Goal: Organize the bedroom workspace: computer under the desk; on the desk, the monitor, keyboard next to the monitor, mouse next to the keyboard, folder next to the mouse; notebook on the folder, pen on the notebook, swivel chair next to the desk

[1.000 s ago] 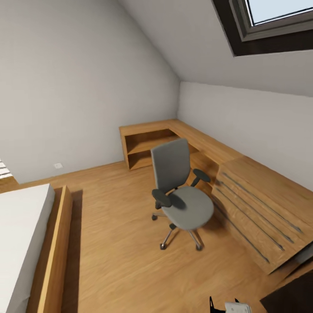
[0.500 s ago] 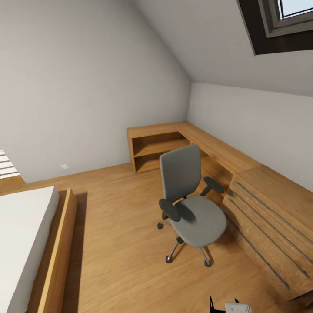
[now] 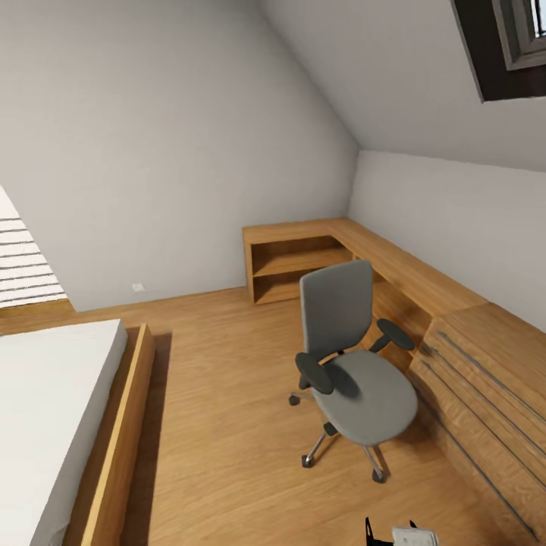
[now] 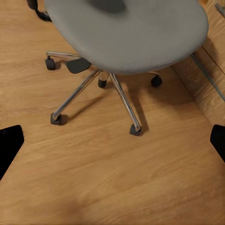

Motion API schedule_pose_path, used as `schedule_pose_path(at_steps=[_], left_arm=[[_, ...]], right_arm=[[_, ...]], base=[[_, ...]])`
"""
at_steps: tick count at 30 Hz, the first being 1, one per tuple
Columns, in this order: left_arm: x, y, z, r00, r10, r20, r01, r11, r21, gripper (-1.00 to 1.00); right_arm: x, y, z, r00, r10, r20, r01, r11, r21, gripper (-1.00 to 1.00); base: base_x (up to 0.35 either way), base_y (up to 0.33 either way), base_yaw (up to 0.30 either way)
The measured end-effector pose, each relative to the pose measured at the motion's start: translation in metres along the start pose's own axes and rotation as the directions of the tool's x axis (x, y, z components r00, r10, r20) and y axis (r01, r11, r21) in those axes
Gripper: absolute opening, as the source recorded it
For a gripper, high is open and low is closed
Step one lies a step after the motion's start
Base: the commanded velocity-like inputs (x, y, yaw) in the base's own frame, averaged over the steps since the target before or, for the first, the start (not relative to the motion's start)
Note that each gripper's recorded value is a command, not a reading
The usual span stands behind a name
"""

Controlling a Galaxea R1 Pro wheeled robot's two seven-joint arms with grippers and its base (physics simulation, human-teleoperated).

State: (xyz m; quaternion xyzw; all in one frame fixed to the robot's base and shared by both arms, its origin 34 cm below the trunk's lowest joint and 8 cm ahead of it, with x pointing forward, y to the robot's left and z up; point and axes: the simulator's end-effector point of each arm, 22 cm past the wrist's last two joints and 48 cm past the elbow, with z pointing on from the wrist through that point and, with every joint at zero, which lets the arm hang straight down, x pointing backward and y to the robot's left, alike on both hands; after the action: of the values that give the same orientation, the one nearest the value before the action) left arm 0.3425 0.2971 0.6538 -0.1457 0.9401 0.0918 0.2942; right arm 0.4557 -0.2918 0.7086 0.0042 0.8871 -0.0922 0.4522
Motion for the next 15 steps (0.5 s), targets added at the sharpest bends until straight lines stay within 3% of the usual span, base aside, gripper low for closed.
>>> schedule_pose_path(at_steps=[15], left_arm=[[-0.0013,-0.0002,-0.0001,1.0,-0.002,0.006,0.002,1.0,-0.001,1.0]], right_arm=[[0.0,0.0009,0.0,1.0,-0.003,-0.001,0.003,1.0,-0.004,1.0]], base=[[0.0,0.0,0.273]])
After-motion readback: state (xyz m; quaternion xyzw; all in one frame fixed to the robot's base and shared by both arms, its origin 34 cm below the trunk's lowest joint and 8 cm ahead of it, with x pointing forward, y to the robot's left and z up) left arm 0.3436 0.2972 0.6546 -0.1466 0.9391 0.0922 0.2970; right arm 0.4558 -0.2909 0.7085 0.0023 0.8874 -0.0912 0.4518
